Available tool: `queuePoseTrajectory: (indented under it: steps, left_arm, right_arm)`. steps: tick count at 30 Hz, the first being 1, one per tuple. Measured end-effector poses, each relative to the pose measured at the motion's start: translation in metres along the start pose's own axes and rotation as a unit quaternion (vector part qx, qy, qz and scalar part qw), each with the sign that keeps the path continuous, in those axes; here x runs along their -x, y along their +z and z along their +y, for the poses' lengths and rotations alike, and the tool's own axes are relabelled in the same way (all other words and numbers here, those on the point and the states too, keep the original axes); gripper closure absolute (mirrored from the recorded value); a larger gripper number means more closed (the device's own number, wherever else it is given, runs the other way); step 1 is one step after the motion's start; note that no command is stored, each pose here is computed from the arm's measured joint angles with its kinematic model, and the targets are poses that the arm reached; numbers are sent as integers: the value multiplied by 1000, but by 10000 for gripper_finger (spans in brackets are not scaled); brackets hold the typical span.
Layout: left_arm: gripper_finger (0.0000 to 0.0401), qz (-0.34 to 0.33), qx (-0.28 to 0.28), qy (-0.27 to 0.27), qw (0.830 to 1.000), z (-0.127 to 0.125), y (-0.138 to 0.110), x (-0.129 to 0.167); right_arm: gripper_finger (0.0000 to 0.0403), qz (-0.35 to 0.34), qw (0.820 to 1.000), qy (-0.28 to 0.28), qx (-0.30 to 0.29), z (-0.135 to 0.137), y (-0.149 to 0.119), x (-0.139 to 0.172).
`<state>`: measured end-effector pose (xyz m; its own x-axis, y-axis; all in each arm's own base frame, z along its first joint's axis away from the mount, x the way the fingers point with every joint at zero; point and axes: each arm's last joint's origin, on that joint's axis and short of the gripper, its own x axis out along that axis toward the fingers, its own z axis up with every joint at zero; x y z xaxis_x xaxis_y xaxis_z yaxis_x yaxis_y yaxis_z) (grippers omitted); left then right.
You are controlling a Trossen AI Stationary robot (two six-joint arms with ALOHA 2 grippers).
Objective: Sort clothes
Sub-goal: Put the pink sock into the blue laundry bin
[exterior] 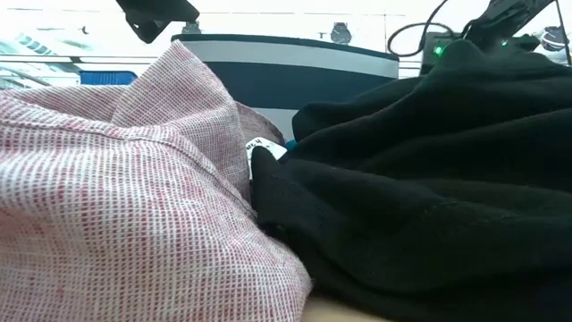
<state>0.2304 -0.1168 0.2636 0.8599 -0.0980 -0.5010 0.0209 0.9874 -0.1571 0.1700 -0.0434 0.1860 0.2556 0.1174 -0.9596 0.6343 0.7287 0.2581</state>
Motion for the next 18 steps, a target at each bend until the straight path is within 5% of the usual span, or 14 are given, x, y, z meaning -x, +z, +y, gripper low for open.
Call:
queuePoseTrajectory:
  steps: [12,18]
  left_arm:
    - [260,46,47,0,998,-4,-18,-19]
    - [260,13,92,138,986,-2,-38,-47]
  right_arm:
    - [165,-19,998,45,28,38,-16,-2]
    - [165,-45,994,89,50,61,-24,-3]
